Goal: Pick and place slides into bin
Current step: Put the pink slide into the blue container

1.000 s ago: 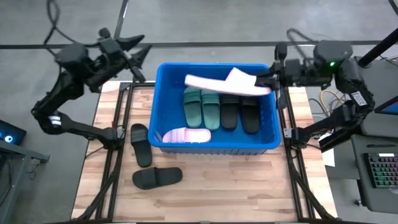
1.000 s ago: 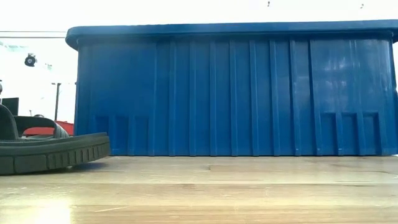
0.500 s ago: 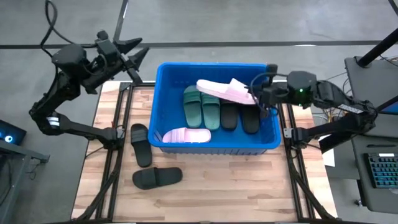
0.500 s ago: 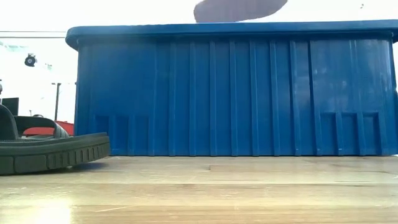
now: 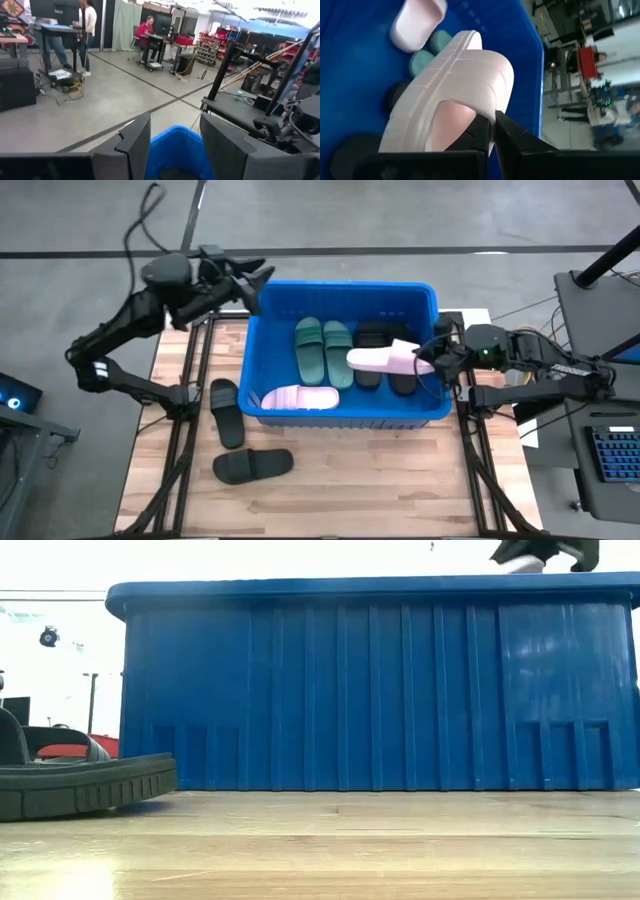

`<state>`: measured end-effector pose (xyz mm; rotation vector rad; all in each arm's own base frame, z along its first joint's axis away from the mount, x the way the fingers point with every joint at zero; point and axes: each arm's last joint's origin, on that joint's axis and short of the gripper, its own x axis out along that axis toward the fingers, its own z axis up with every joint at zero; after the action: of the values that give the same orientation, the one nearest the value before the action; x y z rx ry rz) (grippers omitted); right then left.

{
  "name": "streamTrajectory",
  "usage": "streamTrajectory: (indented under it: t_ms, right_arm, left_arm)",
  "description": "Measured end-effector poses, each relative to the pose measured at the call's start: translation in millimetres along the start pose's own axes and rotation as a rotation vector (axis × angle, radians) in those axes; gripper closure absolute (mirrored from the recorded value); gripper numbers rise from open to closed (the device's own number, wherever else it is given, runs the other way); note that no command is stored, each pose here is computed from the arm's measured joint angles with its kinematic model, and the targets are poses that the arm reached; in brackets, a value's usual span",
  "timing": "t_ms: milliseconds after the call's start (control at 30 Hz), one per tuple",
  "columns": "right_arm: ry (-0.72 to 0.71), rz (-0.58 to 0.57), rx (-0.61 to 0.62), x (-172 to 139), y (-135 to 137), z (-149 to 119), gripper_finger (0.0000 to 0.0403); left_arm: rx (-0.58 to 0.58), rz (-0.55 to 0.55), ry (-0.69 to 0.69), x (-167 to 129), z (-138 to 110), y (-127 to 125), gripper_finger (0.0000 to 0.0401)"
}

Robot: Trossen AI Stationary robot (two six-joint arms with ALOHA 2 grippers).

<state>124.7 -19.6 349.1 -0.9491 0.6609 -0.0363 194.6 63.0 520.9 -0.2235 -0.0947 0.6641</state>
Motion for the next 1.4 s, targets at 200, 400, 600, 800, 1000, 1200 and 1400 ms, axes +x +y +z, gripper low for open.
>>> streamTrajectory:
  t_ms: [200,400,600,800,1000,1200,1400]
  right_arm:
    - [-0.079,0.107,-0.112,9.2,25.1,-10.9,0.0392]
    - [-0.105,0.227,-0.180,24.5,40.4,-14.6,0.0392]
    - [-0.145,0.240,-0.258,25.5,37.4,-10.4,0.0392]
    - [-0.204,0.274,-0.266,21.7,24.1,0.4,0.0392]
    - [-0.155,0.396,-0.319,34.1,23.3,6.5,0.0392]
    - [-0.133,0.442,-0.352,51.8,19.0,16.1,0.0392]
    - [-0.099,0.508,-0.357,62.7,15.5,22.2,0.0392]
  left_arm:
    - [0.013,0.020,0.031,28.4,-14.5,-9.0,0.0244]
    - [0.029,0.029,0.071,55.3,-30.7,-17.3,0.0244]
    - [0.023,0.039,0.105,68.4,-41.7,-20.6,0.0244]
    - [0.025,0.039,0.110,70.3,-43.8,-21.0,0.0244]
    - [0.020,0.036,0.096,64.4,-39.1,-19.4,0.0244]
    - [0.021,0.036,0.097,58.9,-36.7,-17.5,0.0244]
    - [0.031,0.036,0.102,59.0,-37.5,-17.4,0.0244]
